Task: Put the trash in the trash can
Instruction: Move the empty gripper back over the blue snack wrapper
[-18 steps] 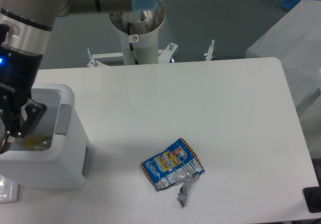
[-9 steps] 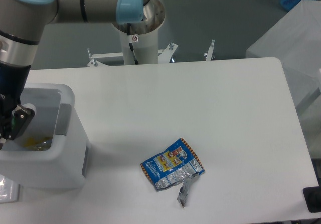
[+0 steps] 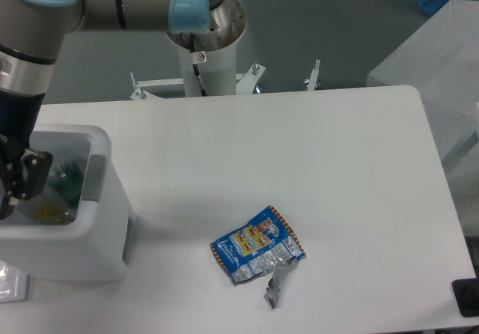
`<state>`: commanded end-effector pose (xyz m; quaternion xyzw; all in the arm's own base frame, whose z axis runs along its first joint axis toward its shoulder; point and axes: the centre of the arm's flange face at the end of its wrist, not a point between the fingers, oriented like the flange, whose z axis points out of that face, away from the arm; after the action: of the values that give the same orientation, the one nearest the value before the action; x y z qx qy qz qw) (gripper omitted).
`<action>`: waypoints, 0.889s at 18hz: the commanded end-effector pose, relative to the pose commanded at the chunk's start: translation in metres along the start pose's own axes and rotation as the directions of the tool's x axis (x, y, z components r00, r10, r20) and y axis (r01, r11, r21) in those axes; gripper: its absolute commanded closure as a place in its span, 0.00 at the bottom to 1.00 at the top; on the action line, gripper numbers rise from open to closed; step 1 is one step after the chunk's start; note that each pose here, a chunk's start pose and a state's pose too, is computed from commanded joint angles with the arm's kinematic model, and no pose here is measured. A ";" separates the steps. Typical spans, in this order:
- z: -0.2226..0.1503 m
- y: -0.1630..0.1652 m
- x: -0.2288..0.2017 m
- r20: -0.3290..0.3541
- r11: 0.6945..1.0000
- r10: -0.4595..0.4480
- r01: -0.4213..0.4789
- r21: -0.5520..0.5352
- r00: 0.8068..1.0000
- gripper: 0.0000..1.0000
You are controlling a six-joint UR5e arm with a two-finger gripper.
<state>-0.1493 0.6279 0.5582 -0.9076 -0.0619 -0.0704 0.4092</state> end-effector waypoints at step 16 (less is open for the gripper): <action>0.006 0.161 -0.308 0.276 0.930 -0.282 0.332 -0.157 0.919 0.01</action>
<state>-0.4243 0.5096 0.3812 -0.9247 -0.2474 -0.0255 0.2884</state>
